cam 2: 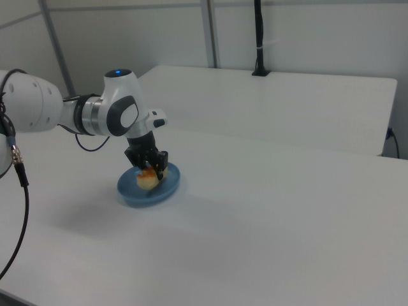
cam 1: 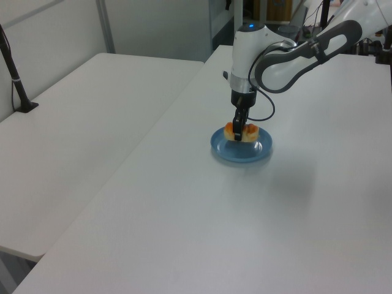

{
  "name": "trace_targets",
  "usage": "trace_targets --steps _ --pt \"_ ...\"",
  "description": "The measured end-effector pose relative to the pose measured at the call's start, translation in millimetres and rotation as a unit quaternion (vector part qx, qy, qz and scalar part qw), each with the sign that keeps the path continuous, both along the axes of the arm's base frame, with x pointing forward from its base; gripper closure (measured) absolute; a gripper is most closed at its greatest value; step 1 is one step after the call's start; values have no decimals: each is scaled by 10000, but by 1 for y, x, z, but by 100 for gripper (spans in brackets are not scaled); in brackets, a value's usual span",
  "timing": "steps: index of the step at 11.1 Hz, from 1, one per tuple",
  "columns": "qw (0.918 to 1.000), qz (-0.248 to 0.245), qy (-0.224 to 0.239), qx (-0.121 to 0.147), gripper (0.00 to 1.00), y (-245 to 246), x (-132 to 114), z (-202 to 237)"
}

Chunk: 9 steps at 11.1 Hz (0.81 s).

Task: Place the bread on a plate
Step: 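Lower the bread roll onto the plate and open the gripper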

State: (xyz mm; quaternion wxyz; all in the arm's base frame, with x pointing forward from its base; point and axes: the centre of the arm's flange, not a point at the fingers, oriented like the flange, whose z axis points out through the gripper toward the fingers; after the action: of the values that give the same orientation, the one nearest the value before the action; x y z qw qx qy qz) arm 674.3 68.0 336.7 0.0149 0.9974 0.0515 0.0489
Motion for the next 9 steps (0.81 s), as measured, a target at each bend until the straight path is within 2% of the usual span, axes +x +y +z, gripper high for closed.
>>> trace_targets --steps 2,3,6,9 --pt "9999 17 -120 0 48 0 3 -8" --pt "9999 21 -120 0 42 0 4 -14" --pt "9998 26 -201 -3 0 0 6 -8" --pt "9998 -9 -221 -32 0 -3 1 42"
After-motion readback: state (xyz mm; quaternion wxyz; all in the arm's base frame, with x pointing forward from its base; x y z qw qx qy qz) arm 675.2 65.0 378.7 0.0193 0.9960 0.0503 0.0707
